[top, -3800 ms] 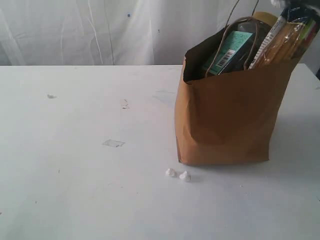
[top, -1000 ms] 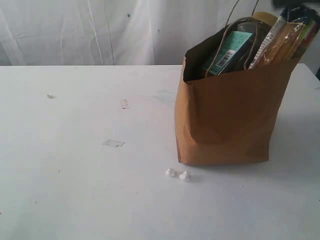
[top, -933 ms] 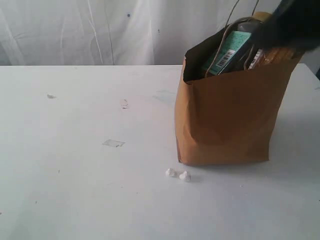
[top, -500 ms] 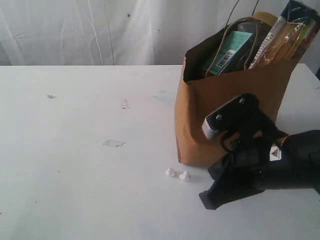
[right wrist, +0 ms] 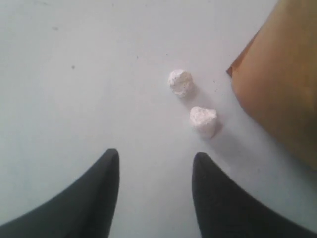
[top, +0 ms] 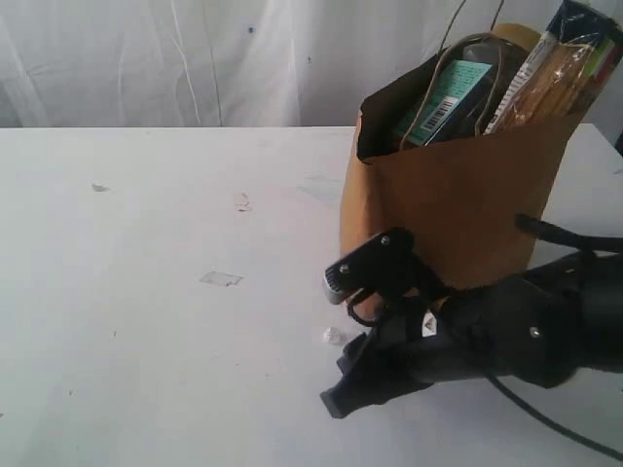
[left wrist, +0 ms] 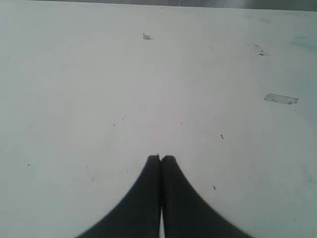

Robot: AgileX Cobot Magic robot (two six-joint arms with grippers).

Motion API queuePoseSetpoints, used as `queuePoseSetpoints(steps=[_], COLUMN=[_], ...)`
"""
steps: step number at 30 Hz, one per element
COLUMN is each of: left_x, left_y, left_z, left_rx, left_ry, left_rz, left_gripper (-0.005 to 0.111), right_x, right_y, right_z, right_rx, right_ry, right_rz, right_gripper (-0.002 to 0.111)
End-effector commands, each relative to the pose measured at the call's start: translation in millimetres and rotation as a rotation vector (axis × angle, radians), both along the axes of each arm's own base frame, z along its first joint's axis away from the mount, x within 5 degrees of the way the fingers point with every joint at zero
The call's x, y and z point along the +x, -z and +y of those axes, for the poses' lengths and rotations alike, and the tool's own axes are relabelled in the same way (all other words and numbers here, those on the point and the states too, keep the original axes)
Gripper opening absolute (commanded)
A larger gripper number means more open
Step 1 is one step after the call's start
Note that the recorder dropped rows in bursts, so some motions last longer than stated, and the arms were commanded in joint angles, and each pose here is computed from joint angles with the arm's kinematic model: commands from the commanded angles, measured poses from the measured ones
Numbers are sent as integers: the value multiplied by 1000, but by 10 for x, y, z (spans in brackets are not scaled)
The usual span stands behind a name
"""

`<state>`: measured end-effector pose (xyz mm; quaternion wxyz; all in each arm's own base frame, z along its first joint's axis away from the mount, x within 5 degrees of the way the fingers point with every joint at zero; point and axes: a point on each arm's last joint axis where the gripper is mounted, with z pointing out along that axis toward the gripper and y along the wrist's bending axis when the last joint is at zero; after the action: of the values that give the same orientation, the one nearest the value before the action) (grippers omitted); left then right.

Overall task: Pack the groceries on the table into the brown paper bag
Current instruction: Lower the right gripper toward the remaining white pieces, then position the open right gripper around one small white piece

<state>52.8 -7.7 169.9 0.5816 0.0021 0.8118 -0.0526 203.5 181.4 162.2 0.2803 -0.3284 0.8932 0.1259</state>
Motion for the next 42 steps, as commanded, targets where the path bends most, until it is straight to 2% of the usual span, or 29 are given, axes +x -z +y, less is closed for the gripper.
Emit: queuePoseSetpoints(steps=[1,8,14,16,17,18,19,23,29,32,34,38,42], left_x=[-2,-2,-2,-2,-2,-2,-2,-2,-2,-2,-2,-2,-2], left_y=[-3,-3,-3,-3,-3,-3,-3,-3,-3,-3,-3,-3,-3], left_z=[-2,-2,-2,-2,-2,-2,-2,-2,-2,-2,-2,-2,-2], left_rx=[-6,-6,-6,-6,-6,-6,-6,-6,-6,-6,-6,-6,-6], left_ry=[2,2,2,2,2,2,2,2,2,2,2,2,2], left_rz=[-7,-7,-7,-7,-7,-7,-7,-7,-7,-7,-7,-7,-7], left_gripper=[0,0,0,0,0,0,0,0,0,0,0,0,0], right_x=[227,360,240,129,49,6,-85,-176,-234,-346,-426,-564,-550], right_y=[113,217,154,59,27,17,15,92,81,-14,-27,77,106], right_z=[190,234,240,291,322,335,366,307,-34,-217,-278,-290,-285], right_rx=[9,-10,-50,-34,-28,-30,-25,53,228,292,279,199,191], right_ry=[35,62,4,-44,-84,-113,-176,-159,177,229,209,165,168], right_rz=[20,64,116,78,35,9,-67,-193,-296,-347,-320,-117,-120], right_gripper=[44,41,28,20,7,0,0,0,0,0,0,0,1])
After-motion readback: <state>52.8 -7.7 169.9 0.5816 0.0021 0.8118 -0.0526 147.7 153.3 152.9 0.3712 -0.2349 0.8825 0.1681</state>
